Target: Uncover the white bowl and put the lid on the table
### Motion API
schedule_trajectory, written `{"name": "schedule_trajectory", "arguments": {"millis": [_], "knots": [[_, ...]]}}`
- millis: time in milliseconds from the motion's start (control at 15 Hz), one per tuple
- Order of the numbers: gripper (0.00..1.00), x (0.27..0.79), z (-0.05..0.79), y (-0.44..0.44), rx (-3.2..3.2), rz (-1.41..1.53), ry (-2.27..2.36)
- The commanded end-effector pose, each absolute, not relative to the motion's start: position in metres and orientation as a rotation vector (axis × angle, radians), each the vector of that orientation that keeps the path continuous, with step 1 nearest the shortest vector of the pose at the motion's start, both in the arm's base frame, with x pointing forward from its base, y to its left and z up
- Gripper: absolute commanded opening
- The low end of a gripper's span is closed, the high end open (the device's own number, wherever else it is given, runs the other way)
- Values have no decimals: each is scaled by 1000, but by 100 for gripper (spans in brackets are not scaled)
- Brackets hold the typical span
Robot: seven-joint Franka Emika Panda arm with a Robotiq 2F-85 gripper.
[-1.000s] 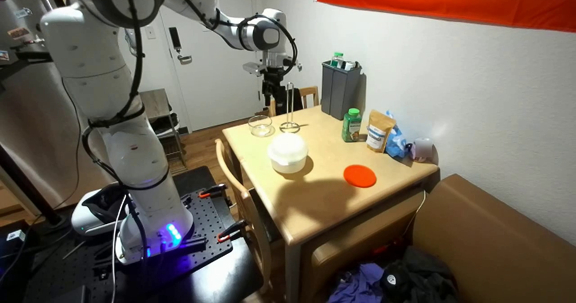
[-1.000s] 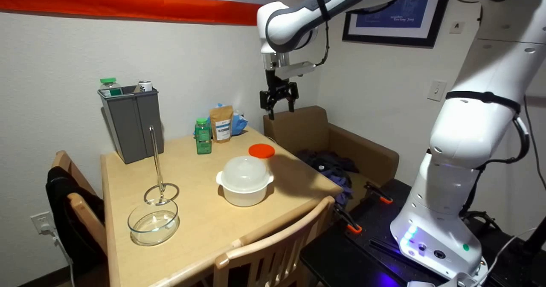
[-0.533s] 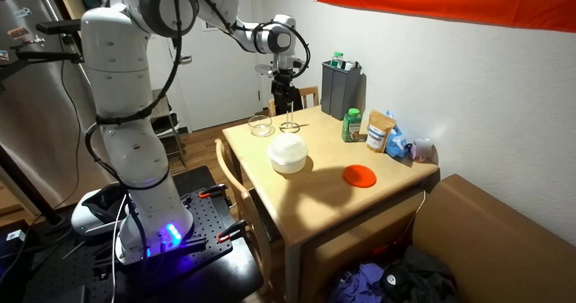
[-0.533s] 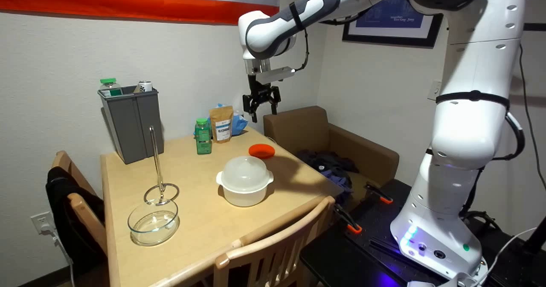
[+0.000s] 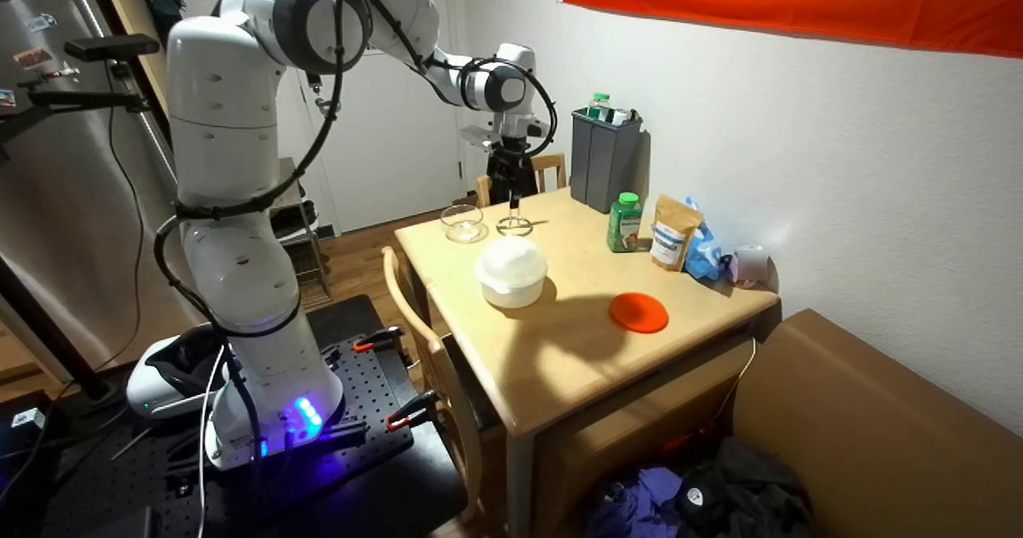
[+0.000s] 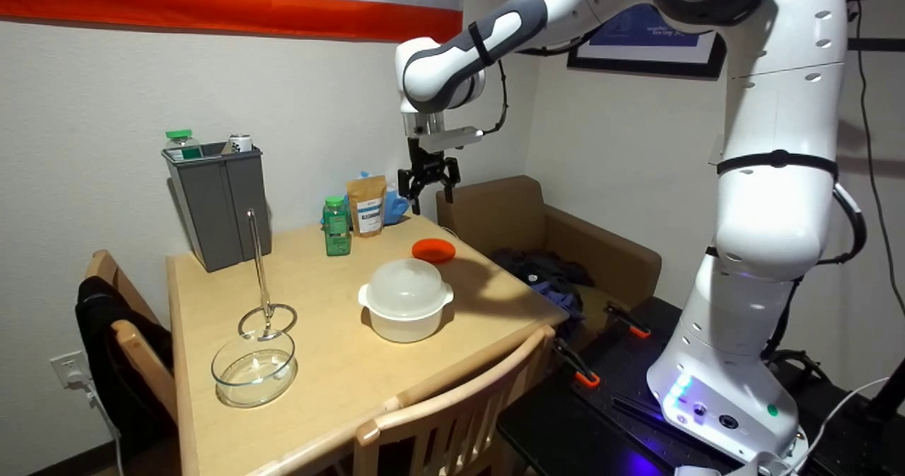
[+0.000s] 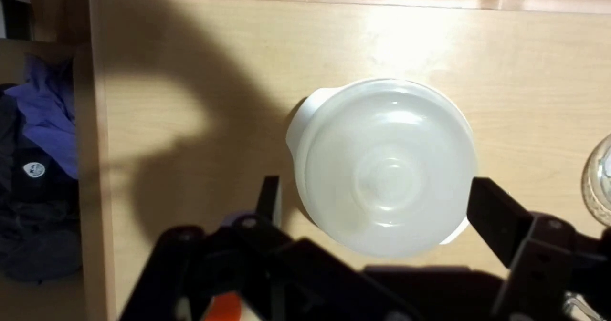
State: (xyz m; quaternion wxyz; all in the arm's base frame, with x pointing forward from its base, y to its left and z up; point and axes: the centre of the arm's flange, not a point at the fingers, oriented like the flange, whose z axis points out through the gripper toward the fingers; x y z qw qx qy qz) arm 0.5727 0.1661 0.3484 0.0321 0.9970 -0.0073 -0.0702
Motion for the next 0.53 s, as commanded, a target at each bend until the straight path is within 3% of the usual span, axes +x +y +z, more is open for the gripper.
{"name": "schedule_trajectory", "arguments": {"millis": [0,467], "knots": [[100,606,310,176,3106,-276,33],[100,643,249,183,3103,-366,101]]}}
